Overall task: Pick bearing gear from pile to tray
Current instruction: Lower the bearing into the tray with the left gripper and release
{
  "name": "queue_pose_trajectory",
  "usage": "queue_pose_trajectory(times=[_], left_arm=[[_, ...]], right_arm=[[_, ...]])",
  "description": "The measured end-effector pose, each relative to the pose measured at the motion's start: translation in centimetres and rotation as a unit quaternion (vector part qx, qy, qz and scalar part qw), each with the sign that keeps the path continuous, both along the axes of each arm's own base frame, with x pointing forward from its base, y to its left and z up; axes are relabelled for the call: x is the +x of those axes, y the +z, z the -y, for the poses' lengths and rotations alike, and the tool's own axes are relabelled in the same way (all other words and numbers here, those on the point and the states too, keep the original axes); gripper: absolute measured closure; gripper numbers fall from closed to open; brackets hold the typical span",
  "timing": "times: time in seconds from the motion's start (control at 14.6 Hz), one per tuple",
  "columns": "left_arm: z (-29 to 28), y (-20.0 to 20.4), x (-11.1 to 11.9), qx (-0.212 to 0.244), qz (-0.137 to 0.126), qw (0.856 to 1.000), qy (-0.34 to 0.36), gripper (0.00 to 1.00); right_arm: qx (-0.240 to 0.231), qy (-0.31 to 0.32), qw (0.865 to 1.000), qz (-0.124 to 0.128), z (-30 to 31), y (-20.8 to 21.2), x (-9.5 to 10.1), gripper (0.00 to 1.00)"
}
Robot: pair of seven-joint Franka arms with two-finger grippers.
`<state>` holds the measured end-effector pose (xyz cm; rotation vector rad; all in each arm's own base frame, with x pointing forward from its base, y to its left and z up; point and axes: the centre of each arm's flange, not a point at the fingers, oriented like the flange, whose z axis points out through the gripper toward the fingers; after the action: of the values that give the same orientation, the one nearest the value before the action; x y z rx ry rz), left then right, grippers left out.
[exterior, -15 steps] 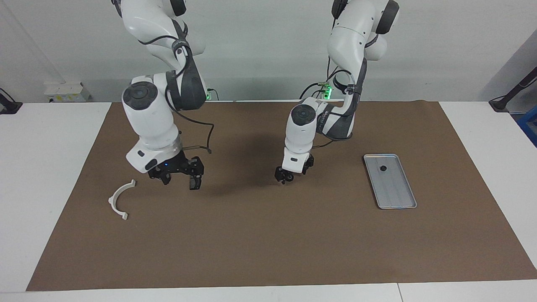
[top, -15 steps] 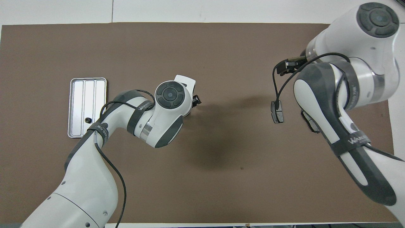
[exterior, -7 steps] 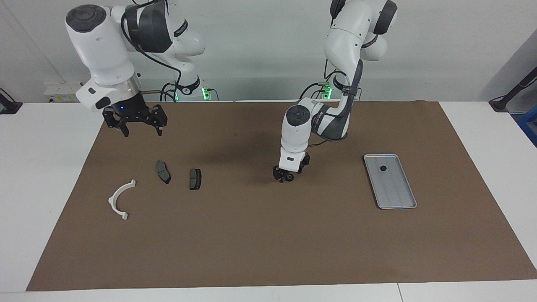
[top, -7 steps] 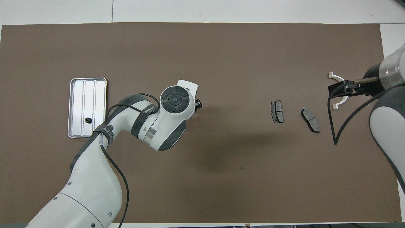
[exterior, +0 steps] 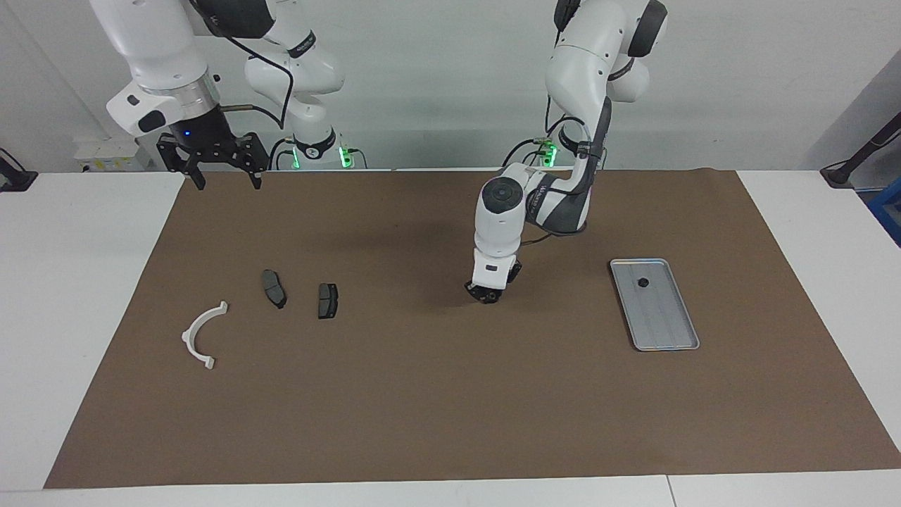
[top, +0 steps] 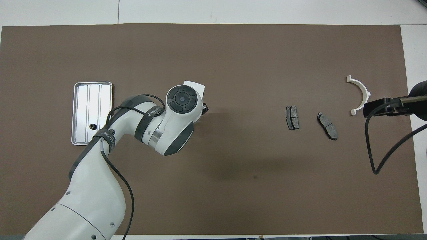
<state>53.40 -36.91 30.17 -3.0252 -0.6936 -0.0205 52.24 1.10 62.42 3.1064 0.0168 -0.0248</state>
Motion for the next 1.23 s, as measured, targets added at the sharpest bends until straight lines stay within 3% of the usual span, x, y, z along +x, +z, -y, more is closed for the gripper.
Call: queue_pose_trajectory(times=[0.21,0.41,0.62,0.75,0.96,1.23], left_arm=[[-4.7,3.2,2.1,0.016,-0.006,1.0,-0.015,0.65],[-15.7,7.1,5.2,0.018,-0.003,0.998,-0.068,0.65],[-27.5,7.6,7.6,0.014,-0.008,0.99,-0.139,0.65],[-32.6,7.4,8.6,0.01,0.007,0.986,-0.168,0.65],[-34.5,5.1,9.8,0.008,0.032,0.983,-0.183,0.65],[-34.7,1.5,10.5,0.004,0.034,0.981,-0.192,0.65]], right_arm=[[0.0,-0.002,1.0,-0.004,0.2,0.0,-0.1,0.0],[0.0,-0.002,1.0,-0.011,0.2,-0.1,-0.3,0.0],[0.0,-0.002,1.0,-0.013,0.2,-0.2,-0.3,0.0],[0.004,-0.002,1.0,-0.018,0.1,-0.3,-0.4,0.0],[0.024,-0.002,1.0,-0.02,-0.4,-0.3,-0.4,0.0],[0.025,-0.002,0.999,-0.02,-0.4,-0.3,-0.4,0.0]])
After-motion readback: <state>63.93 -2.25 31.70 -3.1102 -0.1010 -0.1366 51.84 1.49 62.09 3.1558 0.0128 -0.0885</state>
